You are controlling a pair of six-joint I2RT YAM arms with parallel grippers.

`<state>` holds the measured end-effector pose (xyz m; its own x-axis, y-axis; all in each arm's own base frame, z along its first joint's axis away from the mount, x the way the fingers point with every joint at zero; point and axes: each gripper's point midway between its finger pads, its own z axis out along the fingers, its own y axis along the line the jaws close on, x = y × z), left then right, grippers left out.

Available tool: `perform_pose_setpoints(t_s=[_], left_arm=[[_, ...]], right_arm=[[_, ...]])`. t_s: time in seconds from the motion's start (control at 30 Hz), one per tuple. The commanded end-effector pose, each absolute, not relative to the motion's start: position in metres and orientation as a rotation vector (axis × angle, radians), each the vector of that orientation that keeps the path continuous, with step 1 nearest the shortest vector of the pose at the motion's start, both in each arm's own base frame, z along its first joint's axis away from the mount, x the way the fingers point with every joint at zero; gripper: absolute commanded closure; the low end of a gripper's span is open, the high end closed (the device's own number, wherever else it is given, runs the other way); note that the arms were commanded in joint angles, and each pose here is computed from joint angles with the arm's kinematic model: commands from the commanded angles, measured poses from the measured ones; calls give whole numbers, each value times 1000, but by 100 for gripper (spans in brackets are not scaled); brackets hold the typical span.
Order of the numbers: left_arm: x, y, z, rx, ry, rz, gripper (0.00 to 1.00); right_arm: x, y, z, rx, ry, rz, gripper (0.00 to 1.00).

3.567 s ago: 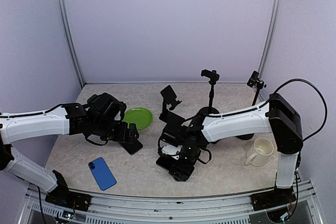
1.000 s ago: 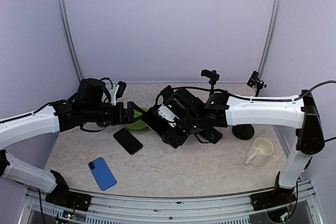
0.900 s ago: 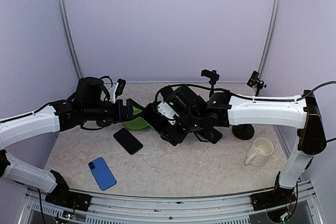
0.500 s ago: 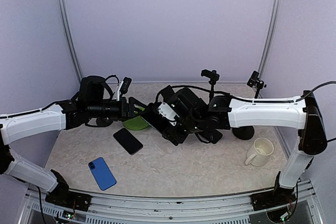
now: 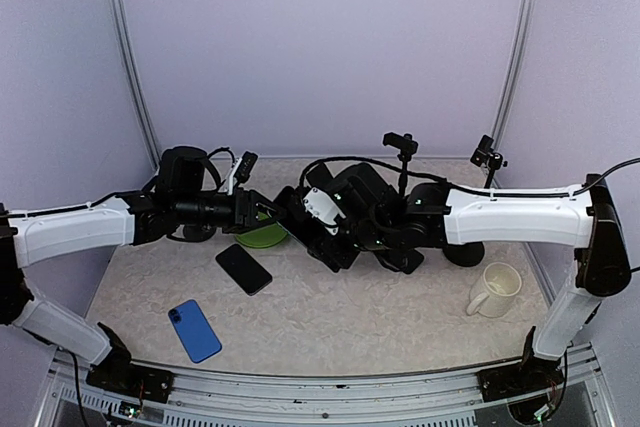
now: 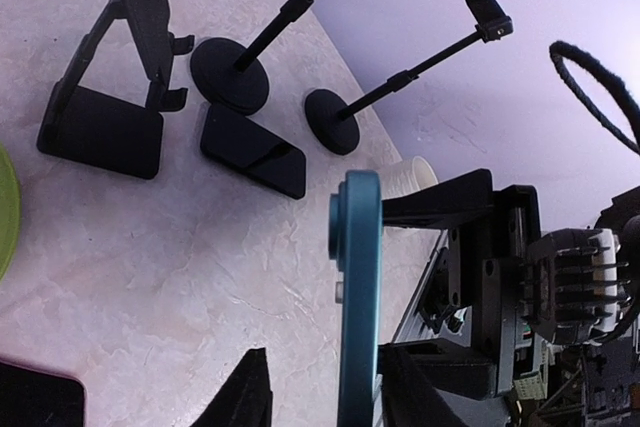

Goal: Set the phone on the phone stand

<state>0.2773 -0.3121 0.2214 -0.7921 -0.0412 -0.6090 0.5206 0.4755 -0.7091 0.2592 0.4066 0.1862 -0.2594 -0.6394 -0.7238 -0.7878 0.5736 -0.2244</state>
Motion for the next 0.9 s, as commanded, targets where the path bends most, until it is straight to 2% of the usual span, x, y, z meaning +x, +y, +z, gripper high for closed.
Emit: perform_pose_setpoints(t_s=[0.0,0.07,0.1,0.13,0.23,0.3,0.53,0.67,0.87], left_arm=[[280,-322,242,468,2072,-1387,71],[280,-326,245,483,2059,-1408,85],[281,-327,245,488,2054,-1409,92],[281,-328,247,499,2045,-1406,98],[282,-325,257,530,2003,-1379,100],[279,-324,265,583,1975,-1366,100],[245,-322,271,907,1903,-1320,100],[214,-316,286,1093,1694,-1219,100],[205,-309,291,1155,1643,-1178,100]], right_arm=[[265,413,217,-1081,1909,283,57],[264,414,216,-1089,1909,294,56],[262,415,215,-1096,1908,305,52],[259,417,211,-1119,1905,321,42],[250,421,208,-1177,1907,365,11],[245,420,214,-1211,1892,420,1],[246,388,254,-1200,1874,794,2],[239,378,260,-1253,1811,965,13],[217,390,252,-1392,1736,1132,24]])
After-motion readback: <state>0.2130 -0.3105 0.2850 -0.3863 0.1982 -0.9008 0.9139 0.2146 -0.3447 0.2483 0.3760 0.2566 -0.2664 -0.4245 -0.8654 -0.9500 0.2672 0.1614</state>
